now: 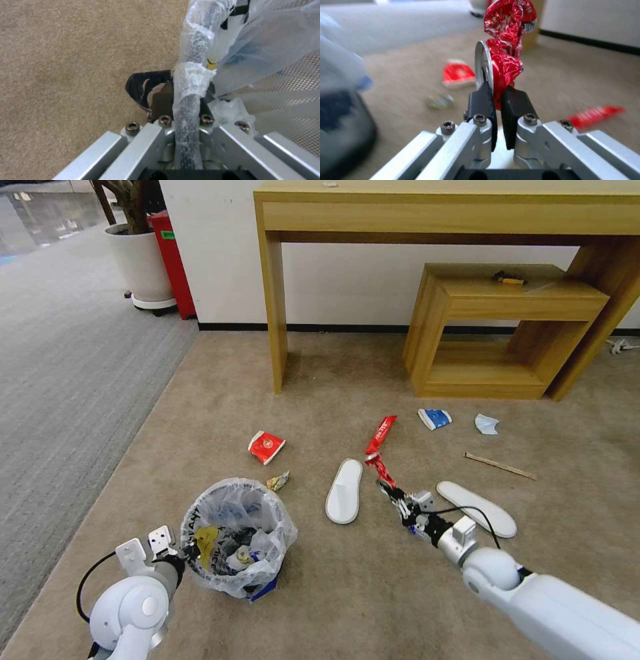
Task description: Pick up the trash bin and place the garbage on the floor into it.
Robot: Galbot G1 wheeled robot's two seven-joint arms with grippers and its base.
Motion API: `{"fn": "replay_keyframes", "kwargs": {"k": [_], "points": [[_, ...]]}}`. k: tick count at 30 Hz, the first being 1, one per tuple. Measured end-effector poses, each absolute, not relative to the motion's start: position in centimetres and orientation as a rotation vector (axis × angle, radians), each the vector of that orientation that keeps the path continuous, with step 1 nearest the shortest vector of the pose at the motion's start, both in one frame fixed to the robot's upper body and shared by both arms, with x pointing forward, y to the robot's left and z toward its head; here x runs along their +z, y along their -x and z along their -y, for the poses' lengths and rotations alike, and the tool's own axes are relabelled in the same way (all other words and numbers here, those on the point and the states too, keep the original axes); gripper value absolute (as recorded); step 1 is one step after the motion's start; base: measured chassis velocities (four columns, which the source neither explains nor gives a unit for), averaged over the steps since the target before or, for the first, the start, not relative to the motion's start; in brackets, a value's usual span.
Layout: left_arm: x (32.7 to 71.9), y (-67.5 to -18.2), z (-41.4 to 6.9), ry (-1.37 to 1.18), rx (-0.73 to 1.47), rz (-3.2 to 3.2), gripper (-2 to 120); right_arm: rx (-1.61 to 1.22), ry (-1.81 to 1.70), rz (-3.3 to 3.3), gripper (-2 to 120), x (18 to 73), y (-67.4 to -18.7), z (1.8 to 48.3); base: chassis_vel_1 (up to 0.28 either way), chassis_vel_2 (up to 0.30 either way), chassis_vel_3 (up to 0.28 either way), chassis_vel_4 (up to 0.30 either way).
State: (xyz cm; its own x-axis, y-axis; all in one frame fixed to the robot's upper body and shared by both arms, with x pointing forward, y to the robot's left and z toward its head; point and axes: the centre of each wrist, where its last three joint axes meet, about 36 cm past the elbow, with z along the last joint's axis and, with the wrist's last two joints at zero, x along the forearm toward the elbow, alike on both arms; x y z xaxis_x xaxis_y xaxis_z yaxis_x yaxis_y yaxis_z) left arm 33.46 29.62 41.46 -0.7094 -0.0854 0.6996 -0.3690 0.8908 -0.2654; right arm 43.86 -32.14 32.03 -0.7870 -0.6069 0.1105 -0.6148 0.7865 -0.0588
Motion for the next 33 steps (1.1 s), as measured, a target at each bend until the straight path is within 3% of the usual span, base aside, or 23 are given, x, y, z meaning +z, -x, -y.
{"fn": "replay_keyframes", "kwargs": {"k": [11, 33], "points": [[41.8, -32.5, -29.3, -0.333, 0.498, 2.334, 0, 0.029, -1.34, 2.86, 3, 37.2, -45.7, 27.5, 0.0, 0.0, 0.0, 0.0], [42.3, -31.9, -28.3, -0.341, 0.52, 2.346, 0, -0.036, -1.923, 2.557, 3, 39.2, -45.8, 16.1, 0.0, 0.0, 0.0, 0.0]]}}
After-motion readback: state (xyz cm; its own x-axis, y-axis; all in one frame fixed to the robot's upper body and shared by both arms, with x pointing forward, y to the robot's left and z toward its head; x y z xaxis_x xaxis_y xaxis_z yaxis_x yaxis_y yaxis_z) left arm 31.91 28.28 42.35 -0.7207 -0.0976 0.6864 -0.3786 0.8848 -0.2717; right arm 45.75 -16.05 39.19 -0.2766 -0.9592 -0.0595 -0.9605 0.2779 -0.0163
